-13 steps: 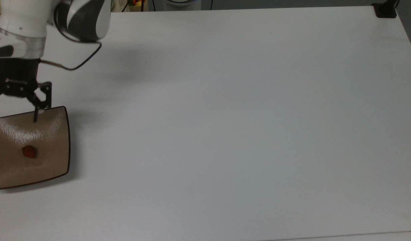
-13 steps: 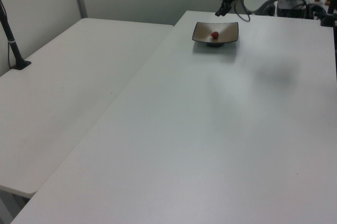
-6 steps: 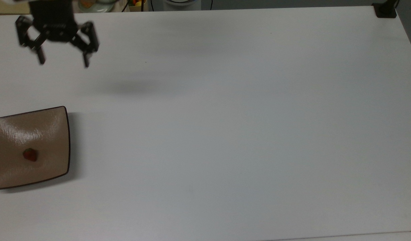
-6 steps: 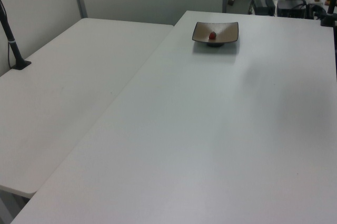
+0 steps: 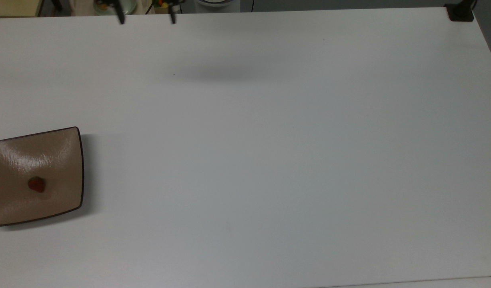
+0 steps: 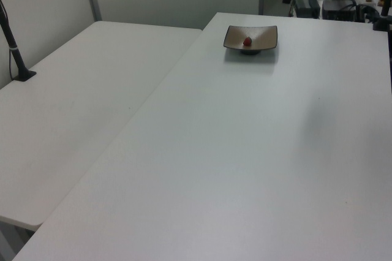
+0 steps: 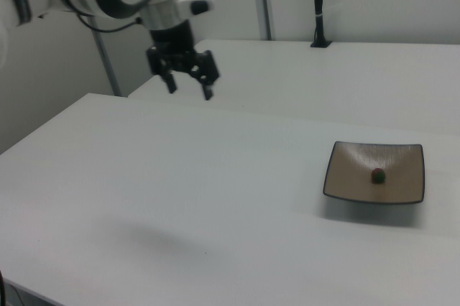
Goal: Strawberries on a ceramic plate
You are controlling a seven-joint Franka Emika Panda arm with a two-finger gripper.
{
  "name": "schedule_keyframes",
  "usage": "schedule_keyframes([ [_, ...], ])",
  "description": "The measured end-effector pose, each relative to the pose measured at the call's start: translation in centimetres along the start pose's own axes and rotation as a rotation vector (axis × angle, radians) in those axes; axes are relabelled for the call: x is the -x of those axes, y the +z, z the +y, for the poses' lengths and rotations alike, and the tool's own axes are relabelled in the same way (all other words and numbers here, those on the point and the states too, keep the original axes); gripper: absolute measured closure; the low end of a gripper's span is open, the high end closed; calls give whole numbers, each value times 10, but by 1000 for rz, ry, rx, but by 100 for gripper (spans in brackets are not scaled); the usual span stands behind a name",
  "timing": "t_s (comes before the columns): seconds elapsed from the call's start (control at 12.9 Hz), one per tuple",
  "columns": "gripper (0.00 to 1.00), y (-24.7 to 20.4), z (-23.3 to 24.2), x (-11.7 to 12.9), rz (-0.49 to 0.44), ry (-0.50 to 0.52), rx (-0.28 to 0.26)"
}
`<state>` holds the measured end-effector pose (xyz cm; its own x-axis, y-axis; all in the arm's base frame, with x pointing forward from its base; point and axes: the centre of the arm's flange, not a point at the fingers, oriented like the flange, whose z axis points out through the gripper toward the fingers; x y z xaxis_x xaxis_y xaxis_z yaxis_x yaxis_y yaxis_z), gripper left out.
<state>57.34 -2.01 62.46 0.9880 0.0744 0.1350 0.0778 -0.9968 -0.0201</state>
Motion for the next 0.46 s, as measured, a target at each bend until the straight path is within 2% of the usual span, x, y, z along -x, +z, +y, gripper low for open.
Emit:
schedule_keyframes([
  [0.23, 0, 7, -40, 2, -26, -7, -12],
  [0.46, 0, 13, -43, 3, -39, -8, -13],
])
